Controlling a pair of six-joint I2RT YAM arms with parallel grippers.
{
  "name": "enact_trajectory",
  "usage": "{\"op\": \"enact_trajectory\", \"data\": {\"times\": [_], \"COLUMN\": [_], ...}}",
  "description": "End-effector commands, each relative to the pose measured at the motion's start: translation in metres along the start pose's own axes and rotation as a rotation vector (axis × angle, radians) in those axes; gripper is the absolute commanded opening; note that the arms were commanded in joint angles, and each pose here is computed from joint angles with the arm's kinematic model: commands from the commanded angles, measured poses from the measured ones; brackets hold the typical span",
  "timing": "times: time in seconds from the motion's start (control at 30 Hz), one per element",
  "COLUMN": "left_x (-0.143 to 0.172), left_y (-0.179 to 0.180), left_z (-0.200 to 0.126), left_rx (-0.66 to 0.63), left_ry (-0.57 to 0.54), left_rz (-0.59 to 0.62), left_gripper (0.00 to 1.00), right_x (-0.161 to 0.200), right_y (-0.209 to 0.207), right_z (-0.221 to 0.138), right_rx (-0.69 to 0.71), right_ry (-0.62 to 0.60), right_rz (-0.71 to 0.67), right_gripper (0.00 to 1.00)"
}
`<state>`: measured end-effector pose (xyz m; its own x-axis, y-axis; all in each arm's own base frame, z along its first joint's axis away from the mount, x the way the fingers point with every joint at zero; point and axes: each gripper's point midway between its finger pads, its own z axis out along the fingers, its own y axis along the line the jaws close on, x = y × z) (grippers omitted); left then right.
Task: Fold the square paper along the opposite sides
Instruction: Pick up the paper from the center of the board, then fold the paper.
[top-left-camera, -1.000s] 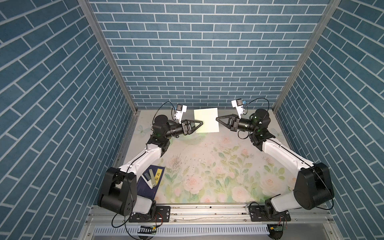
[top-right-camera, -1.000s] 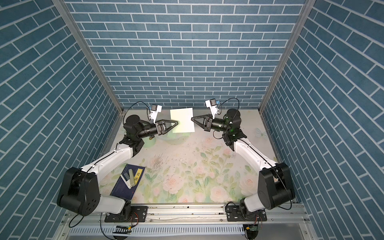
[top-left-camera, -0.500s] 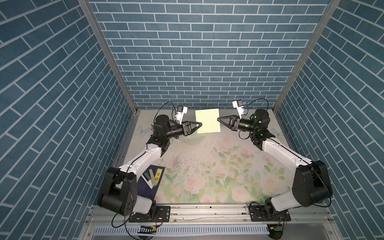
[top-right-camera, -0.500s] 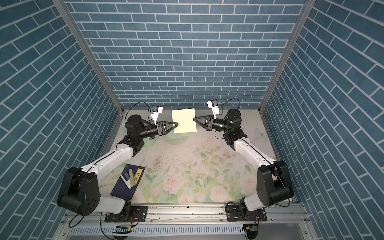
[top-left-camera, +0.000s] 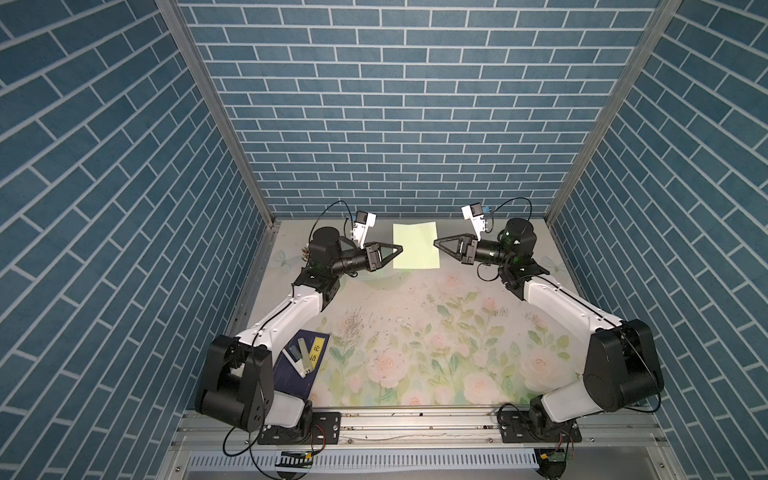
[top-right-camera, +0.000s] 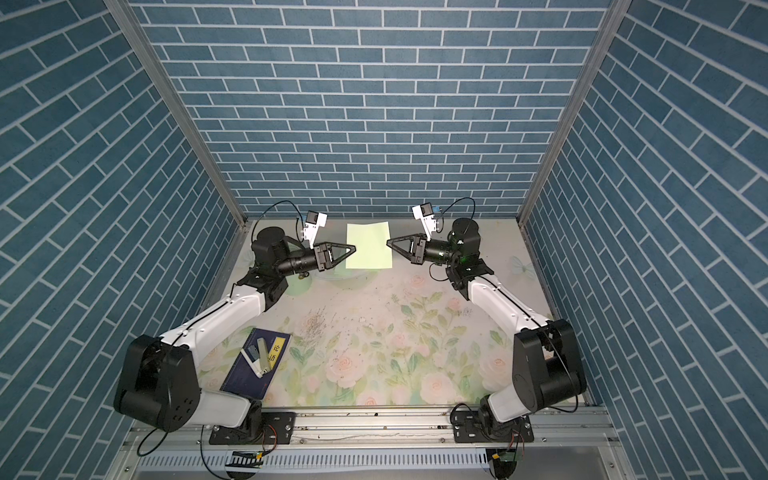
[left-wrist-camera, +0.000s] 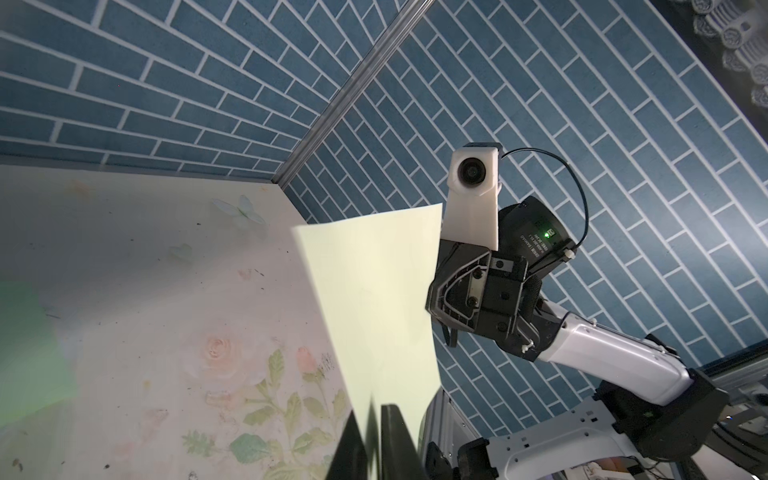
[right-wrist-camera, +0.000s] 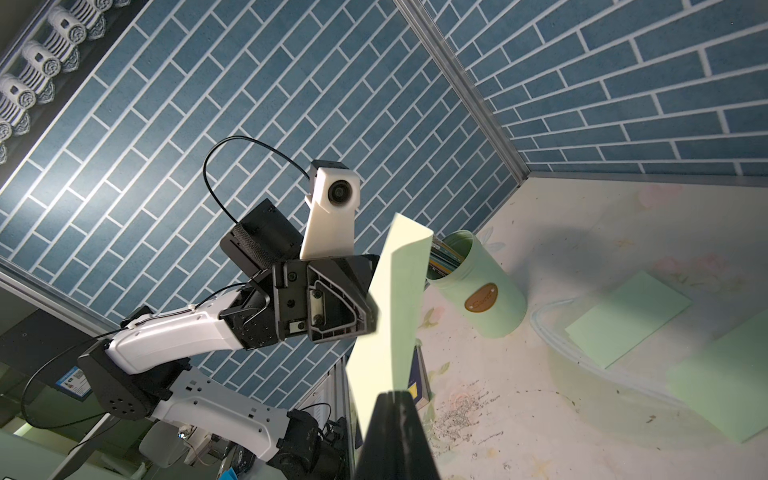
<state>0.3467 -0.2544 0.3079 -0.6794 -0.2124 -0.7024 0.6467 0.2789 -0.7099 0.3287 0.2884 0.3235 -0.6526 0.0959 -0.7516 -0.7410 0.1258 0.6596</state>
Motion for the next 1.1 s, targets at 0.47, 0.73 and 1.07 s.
{"op": "enact_trajectory", "data": {"times": [0.47, 0.73, 1.07], "left_x": [-0.01, -0.009, -0.008], "left_y": [-0.006, -0.06, -0.051], "left_z": [-0.003, 0.002, 0.018], "left_rx": [-0.049, 0.002, -0.048], "left_ry": [-0.002, 0.035, 0.064], "left_rz": [0.056, 0.136, 0.192], "left_gripper": [0.0, 0.0, 0.0], "right_x": [0.002, 0.016, -0.012], "right_y": [-0.018, -0.104, -0.062], "right_z": [-0.002, -0.007, 0.031], "right_rx": [0.1, 0.573, 0.397], "right_ry": [0.04, 0.086, 0.003], "right_rz": [-0.083, -0.166, -0.185], "right_gripper": [0.21, 0.33, 0.3]}}
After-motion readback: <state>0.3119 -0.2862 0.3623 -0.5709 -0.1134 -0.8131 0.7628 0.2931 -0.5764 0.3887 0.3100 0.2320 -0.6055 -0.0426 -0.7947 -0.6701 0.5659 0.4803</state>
